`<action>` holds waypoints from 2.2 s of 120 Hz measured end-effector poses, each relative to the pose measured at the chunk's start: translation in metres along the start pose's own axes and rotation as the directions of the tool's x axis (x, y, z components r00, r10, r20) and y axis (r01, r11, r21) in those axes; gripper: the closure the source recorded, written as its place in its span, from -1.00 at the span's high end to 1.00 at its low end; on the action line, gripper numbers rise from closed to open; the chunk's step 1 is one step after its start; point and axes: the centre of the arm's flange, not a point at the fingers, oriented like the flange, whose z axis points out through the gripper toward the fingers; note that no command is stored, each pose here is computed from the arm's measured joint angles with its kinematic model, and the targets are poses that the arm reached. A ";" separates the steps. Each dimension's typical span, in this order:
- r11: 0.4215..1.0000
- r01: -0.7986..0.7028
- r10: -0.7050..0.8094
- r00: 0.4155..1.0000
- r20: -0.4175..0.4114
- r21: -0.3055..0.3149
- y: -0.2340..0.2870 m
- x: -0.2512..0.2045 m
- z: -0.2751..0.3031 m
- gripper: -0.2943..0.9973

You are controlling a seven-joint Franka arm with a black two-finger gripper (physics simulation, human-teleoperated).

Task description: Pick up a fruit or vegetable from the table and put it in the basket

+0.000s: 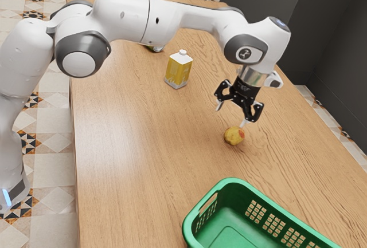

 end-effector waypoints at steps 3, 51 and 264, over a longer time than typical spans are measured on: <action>1.000 0.002 -0.002 1.000 -0.007 -0.004 0.001 0.001 0.000 0.54; 0.999 0.029 -0.030 0.998 -0.046 -0.026 0.009 0.011 0.027 0.54; 0.999 -0.021 0.014 0.991 -0.136 -0.049 0.026 0.021 0.081 0.54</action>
